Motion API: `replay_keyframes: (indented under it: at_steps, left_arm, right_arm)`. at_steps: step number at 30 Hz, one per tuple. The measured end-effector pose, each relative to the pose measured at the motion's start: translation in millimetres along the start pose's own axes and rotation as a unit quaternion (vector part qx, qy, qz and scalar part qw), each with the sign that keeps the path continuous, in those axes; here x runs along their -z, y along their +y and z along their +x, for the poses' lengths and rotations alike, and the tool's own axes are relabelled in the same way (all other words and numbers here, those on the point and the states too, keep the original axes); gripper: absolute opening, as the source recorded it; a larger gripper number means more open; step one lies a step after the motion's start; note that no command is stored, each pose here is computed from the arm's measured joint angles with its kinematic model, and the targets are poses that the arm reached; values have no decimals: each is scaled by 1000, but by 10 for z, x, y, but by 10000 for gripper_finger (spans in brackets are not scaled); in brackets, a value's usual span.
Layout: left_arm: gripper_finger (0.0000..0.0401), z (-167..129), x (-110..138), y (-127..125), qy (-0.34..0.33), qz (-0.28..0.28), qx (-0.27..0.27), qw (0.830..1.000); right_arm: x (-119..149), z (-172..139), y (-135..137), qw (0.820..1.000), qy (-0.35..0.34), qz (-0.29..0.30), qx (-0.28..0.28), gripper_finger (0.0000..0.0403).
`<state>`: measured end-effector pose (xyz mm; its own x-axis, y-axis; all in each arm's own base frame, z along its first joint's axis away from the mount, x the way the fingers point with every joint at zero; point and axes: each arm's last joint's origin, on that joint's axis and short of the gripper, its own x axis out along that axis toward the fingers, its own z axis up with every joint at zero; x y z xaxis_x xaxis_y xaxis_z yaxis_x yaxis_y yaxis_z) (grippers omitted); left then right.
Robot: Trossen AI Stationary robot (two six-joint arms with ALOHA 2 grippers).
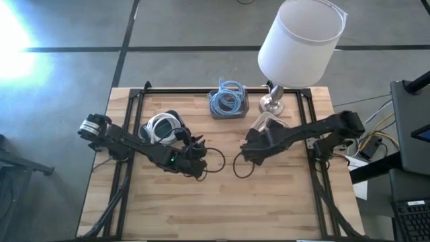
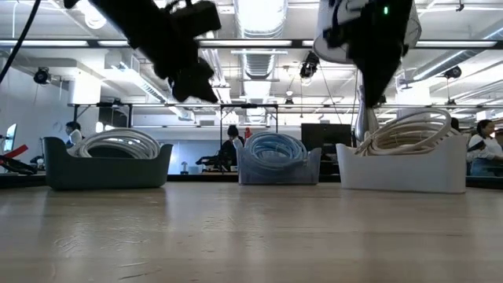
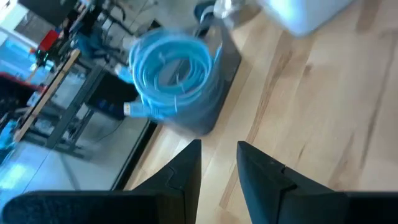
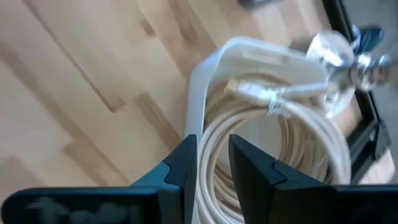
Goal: Sort HDMI cables
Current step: Return to Home Position
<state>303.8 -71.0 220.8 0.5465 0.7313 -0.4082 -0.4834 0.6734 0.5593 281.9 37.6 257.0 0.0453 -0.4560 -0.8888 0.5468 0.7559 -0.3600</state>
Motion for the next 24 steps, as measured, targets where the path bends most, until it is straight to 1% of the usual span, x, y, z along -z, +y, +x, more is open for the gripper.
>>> replay_keyframes:
  at_steps: [4,7,10,13,14,16,18,20,22,24]
  left_arm:
    - [106,-185,-78,155,-18,3,11,1000]
    - [106,-370,-107,370,-30,-19,19,999]
    - [106,-571,-77,617,-35,-38,28,998]
    - [106,-733,31,826,-41,-62,40,996]
    - [106,-772,81,884,-47,-72,44,995]
    - [106,-827,217,978,-56,-90,54,993]
    - [106,-860,372,1054,-63,-116,65,989]
    - [106,-869,549,1102,-68,-137,83,985]
    - [106,-852,720,1109,-75,-157,110,979]
    - [106,-818,867,1089,-89,-174,139,971]
  right_arm:
    - [0,-290,-138,998,-44,-19,-38,81]
    - [73,-451,-244,995,-71,-38,-59,76]
    - [182,-540,-356,991,-102,-57,-62,71]
    - [298,-551,-442,986,-146,-42,-64,67]
    - [337,-544,-467,984,-153,-34,-81,66]
    - [422,-504,-487,977,-155,-33,-141,64]
    - [502,-436,-490,964,-176,-53,-194,63]
    - [570,-356,-483,944,-219,-72,-235,63]
    - [633,-280,-475,919,-266,-83,-280,64]
    - [696,-201,-459,887,-315,-95,-323,63]
